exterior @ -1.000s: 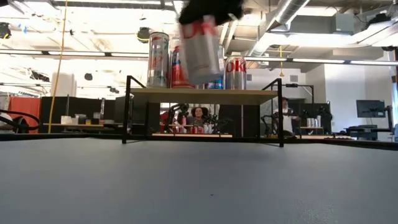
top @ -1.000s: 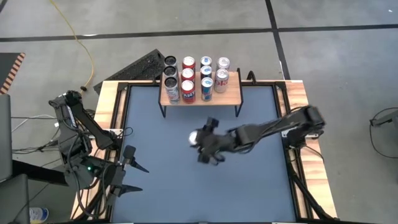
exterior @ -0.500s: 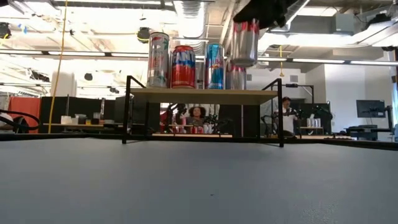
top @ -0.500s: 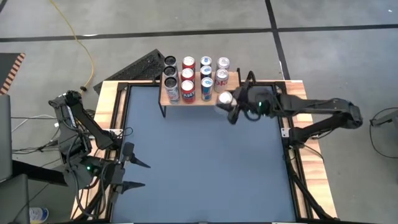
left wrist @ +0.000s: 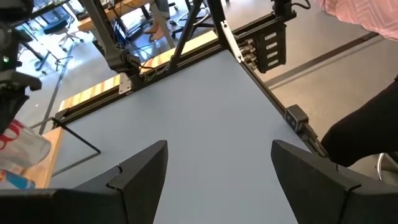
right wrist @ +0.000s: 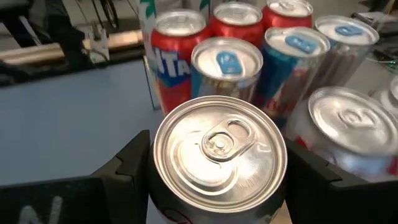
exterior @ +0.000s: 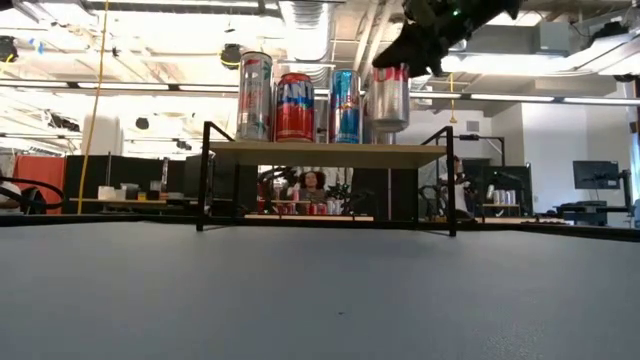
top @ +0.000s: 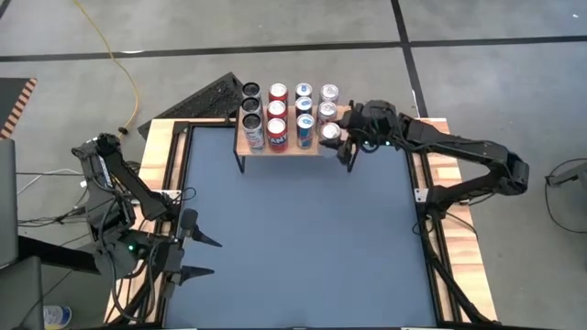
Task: Place canned beverage on shelf
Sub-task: Put the white soda can on the shelf
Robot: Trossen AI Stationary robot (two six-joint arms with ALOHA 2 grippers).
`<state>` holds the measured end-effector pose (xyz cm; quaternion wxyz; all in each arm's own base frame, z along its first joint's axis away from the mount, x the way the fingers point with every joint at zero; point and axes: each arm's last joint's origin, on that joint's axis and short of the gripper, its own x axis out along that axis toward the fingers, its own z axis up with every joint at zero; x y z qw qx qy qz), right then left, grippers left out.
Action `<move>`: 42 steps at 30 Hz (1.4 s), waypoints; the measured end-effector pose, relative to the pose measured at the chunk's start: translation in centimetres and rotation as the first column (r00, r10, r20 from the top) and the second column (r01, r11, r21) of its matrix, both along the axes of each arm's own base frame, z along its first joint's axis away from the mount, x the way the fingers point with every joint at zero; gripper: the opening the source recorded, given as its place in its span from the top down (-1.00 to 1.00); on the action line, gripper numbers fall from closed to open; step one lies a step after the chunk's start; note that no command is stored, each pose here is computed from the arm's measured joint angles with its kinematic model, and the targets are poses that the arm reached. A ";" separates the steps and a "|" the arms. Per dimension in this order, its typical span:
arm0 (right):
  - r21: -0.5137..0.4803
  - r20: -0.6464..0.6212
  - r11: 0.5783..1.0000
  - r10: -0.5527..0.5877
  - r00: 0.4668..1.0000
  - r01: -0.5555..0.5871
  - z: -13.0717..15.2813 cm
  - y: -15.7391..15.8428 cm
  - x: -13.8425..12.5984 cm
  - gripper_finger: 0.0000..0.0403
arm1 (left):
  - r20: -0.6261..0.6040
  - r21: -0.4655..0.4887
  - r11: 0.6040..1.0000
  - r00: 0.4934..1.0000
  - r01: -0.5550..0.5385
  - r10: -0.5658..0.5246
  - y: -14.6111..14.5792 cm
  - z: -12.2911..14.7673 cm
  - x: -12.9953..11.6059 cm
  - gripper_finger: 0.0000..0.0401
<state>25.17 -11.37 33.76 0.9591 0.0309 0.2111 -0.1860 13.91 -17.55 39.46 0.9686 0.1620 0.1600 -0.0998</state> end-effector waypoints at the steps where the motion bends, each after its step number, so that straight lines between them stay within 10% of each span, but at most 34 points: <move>1: 0.005 -0.002 1.000 0.001 1.000 -0.001 -0.3 -0.3 0.1 -0.22 | 0.000 0.000 1.000 1.000 0.000 0.000 0.0 0.0 0.0 -0.37; 28: -0.016 -0.016 1.000 -0.014 1.000 0.014 -2.4 -2.5 -0.3 -0.22 | 0.001 0.006 1.000 1.000 0.002 -0.002 0.0 0.0 0.0 -0.37; 42: 0.031 -0.059 0.998 -0.051 0.997 0.053 -3.1 -2.7 -0.5 -0.66 | -0.001 -0.008 1.000 1.000 -0.003 0.003 0.0 0.0 0.0 -0.37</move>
